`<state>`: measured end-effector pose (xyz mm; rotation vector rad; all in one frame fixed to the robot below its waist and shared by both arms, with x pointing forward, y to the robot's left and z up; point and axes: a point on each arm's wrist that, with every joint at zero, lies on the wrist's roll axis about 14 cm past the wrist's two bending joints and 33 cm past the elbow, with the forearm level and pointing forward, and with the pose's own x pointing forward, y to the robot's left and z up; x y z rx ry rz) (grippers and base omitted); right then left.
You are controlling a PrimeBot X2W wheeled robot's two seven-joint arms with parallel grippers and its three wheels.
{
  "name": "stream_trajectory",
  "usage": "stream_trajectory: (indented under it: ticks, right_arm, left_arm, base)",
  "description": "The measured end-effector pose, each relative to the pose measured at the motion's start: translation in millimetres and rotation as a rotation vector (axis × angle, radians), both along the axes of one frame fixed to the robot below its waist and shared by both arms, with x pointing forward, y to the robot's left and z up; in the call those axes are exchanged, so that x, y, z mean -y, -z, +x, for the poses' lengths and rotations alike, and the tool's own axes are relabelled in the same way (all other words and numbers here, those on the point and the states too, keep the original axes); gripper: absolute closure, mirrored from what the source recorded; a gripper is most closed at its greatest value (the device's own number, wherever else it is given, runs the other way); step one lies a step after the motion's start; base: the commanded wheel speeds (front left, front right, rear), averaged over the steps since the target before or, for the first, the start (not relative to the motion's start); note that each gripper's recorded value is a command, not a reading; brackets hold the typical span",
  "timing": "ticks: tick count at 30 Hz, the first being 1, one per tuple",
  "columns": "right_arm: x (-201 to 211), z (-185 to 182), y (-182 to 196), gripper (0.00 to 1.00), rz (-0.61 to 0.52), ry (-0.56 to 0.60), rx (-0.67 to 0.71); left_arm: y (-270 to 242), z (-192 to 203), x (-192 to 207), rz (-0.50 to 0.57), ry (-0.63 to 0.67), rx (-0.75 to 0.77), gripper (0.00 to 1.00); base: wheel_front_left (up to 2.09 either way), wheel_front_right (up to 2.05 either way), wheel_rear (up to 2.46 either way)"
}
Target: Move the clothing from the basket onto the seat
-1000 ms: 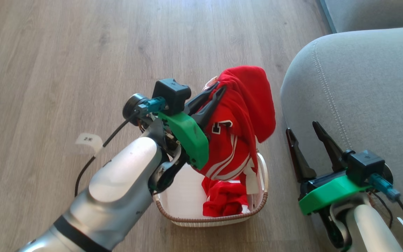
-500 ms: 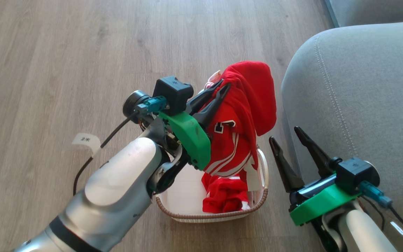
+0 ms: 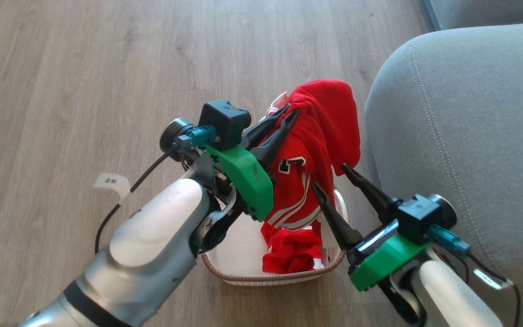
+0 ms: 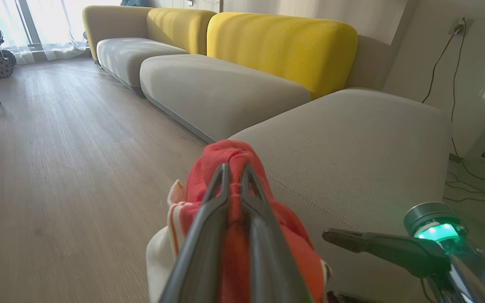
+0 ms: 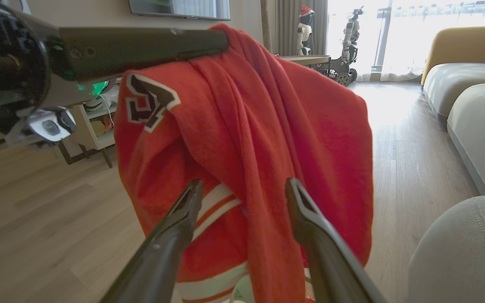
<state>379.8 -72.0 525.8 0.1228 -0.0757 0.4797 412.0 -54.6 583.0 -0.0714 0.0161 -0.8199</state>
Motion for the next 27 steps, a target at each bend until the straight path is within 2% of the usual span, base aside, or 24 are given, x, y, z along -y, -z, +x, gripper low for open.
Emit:
stream_trajectory:
  ticks: [16, 22, 27]
  right_arm:
    - [-31.5, 41.3, 19.3, 0.0, -0.182, -0.127, -0.031]
    - [-48.6, 46.5, 26.7, 0.0, -0.227, -0.184, -0.054]
    - [-57.6, 52.6, 24.7, 0.0, -0.219, -0.197, -0.058]
  left_arm:
    - [6.9, 4.2, -14.9, -0.001, -0.039, -0.019, 1.0]
    - [3.9, 0.5, -15.8, -0.009, -0.041, -0.02, 1.0]
    - [4.1, -4.8, -13.5, -0.002, -0.032, -0.018, 1.0]
  base:
    - [0.0, 0.0, 0.0]
    - [0.0, 0.0, 0.0]
    - [0.0, 0.0, 0.0]
